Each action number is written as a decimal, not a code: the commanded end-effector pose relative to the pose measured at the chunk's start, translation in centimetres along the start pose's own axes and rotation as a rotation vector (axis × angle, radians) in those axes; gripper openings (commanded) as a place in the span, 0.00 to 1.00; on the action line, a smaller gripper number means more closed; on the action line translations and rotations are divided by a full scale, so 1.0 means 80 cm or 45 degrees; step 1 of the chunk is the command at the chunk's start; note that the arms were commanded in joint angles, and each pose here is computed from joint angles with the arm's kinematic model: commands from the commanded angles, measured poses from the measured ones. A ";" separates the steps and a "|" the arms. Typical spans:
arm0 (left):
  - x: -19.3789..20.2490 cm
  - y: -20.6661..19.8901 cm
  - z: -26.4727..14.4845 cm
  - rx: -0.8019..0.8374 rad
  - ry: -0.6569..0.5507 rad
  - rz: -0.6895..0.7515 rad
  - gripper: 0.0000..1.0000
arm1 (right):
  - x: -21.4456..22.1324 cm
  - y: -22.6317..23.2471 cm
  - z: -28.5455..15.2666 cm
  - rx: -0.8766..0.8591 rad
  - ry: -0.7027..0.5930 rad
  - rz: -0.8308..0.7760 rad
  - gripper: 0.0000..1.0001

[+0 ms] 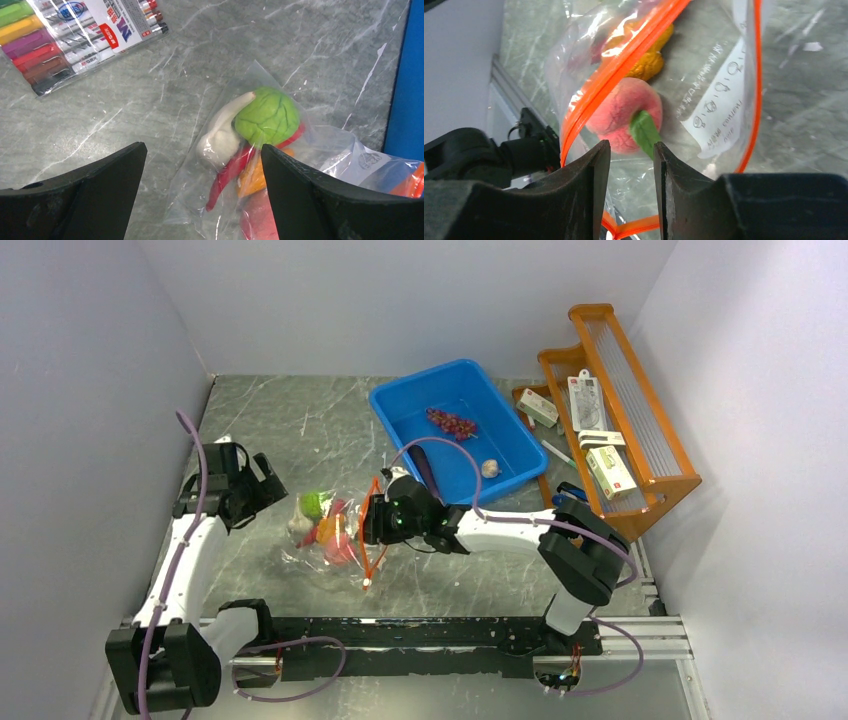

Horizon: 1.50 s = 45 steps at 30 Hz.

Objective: Open the zip-top bag and remove the fake food
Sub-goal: Pick up the fake fruit from the zipper food storage bag.

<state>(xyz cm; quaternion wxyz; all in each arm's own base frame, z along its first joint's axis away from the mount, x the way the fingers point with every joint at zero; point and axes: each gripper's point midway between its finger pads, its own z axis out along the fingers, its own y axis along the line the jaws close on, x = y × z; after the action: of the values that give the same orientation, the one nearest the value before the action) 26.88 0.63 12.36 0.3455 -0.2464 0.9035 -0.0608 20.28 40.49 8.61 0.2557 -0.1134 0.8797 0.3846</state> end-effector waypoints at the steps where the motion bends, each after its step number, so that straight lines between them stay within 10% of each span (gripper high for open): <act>1: 0.004 -0.008 0.007 0.055 0.029 0.015 0.98 | 0.002 0.035 0.002 -0.189 0.017 0.035 0.38; 26: 0.089 -0.032 0.056 0.232 0.521 0.017 0.92 | 0.027 0.033 0.024 -0.185 0.192 0.017 0.59; 38: 0.110 -0.029 0.063 0.216 0.641 0.008 0.53 | 0.037 0.022 0.058 -0.055 0.317 0.048 0.74; 45: 0.115 -0.038 0.061 0.253 0.658 0.036 0.45 | 0.048 0.038 0.068 -0.162 0.381 0.096 0.59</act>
<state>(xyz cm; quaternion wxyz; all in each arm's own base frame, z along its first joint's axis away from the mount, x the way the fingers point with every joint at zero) 25.18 -5.35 3.39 0.1199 -0.1920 0.9559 -0.1874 18.63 46.46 6.17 0.1253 -0.1524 0.8820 0.4280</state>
